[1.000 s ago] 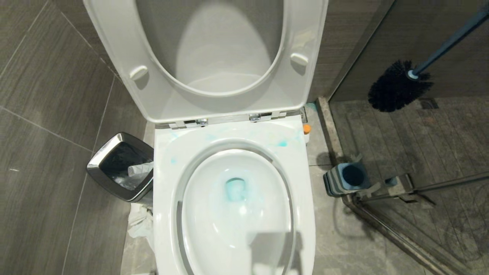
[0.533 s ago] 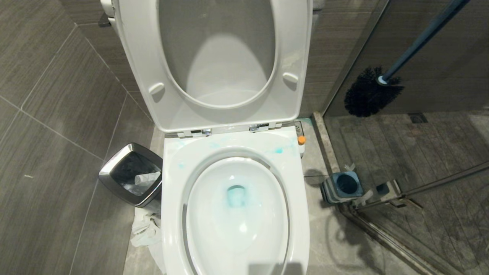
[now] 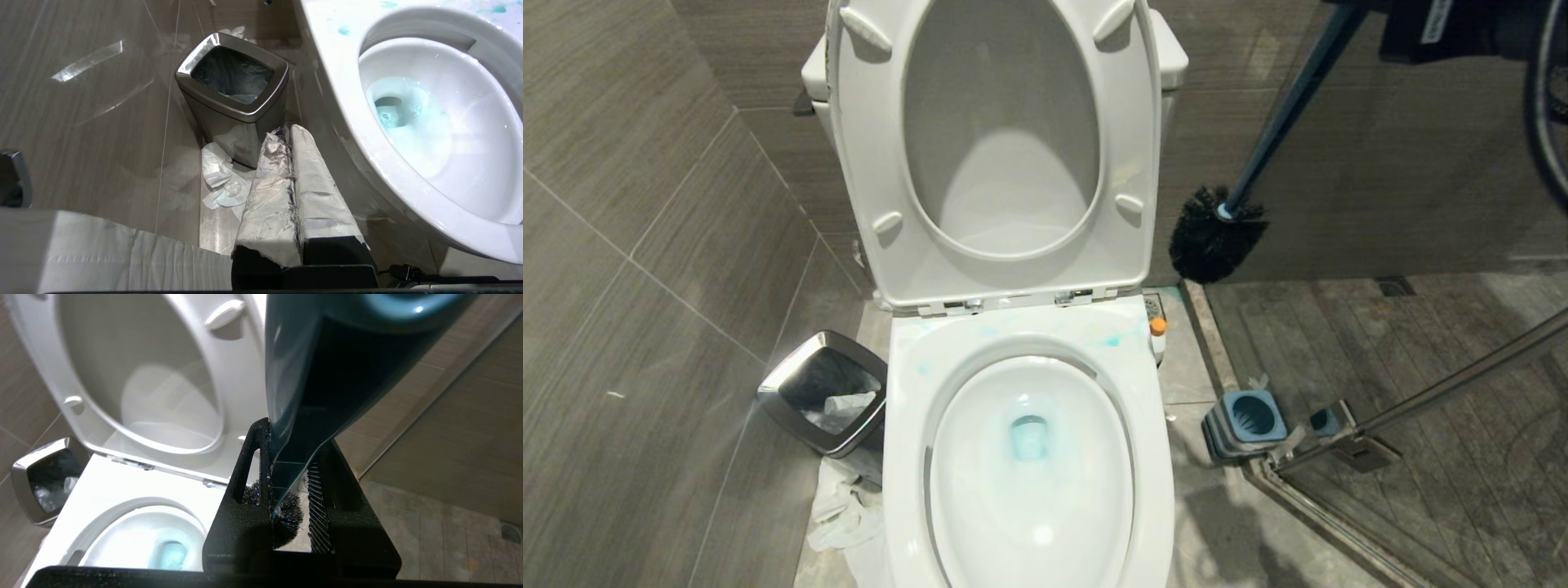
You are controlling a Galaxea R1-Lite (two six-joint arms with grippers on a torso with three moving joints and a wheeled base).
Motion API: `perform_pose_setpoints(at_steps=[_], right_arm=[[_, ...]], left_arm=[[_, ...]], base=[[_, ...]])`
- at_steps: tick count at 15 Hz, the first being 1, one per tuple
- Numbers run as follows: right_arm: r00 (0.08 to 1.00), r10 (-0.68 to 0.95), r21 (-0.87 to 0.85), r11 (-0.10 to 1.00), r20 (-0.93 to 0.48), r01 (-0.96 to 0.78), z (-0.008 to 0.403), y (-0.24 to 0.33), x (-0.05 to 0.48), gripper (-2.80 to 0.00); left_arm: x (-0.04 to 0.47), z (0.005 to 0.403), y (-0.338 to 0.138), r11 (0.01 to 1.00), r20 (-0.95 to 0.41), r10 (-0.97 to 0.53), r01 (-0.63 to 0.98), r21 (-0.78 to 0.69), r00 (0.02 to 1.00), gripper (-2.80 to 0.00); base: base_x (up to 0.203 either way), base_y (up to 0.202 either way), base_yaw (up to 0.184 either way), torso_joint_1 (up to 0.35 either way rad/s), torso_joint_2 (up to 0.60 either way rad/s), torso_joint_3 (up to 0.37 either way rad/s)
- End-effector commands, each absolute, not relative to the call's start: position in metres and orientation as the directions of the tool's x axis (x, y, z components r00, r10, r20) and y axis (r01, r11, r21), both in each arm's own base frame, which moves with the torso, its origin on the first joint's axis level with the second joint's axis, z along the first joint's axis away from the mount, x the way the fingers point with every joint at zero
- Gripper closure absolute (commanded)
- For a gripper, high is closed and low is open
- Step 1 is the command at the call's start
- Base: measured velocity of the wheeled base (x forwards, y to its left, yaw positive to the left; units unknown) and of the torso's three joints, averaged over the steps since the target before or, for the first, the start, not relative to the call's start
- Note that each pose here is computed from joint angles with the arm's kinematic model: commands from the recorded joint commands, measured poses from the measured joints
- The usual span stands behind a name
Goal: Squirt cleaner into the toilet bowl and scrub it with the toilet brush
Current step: Scrub the toilet bowl
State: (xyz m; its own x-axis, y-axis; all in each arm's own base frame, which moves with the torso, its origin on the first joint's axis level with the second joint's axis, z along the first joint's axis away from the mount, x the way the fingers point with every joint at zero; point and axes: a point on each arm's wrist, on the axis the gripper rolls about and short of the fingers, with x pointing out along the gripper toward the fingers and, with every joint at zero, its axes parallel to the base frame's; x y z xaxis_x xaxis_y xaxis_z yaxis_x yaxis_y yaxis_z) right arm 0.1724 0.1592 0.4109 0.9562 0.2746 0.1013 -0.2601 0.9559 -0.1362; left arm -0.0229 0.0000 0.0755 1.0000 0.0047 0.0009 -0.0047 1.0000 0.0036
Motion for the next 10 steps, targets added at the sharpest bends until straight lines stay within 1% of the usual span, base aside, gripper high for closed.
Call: perform_pose_setpoints(at_steps=[1,5,8,10], right_arm=[[0.958,0.284,-0.173,0.946,0.032,-0.274,0.387,0.191,0.2,0.0],[0.937,0.346,-0.177,0.921,-0.04,-0.348,0.359,0.232,0.211,0.0],[0.929,0.358,-0.189,0.909,-0.097,-0.37,0.336,0.257,0.225,0.0],[0.925,0.358,-0.167,0.912,-0.128,-0.376,0.322,0.271,0.236,0.0]], left_arm=[[-0.023,0.075,0.0,1.0,0.0,0.005,-0.005,0.003,1.0,0.0],[-0.023,0.075,0.0,1.0,0.0,0.005,-0.005,0.002,1.0,0.0],[-0.023,0.075,0.0,1.0,0.0,0.005,-0.005,0.0,1.0,0.0],[-0.023,0.075,0.0,1.0,0.0,0.005,-0.005,0.0,1.0,0.0]], base=[[0.0,0.0,0.0,0.003,0.0,0.207],[0.0,0.0,0.0,0.002,0.0,0.197],[0.0,0.0,0.0,0.0,0.0,0.203],[0.0,0.0,0.0,0.006,0.0,0.197]])
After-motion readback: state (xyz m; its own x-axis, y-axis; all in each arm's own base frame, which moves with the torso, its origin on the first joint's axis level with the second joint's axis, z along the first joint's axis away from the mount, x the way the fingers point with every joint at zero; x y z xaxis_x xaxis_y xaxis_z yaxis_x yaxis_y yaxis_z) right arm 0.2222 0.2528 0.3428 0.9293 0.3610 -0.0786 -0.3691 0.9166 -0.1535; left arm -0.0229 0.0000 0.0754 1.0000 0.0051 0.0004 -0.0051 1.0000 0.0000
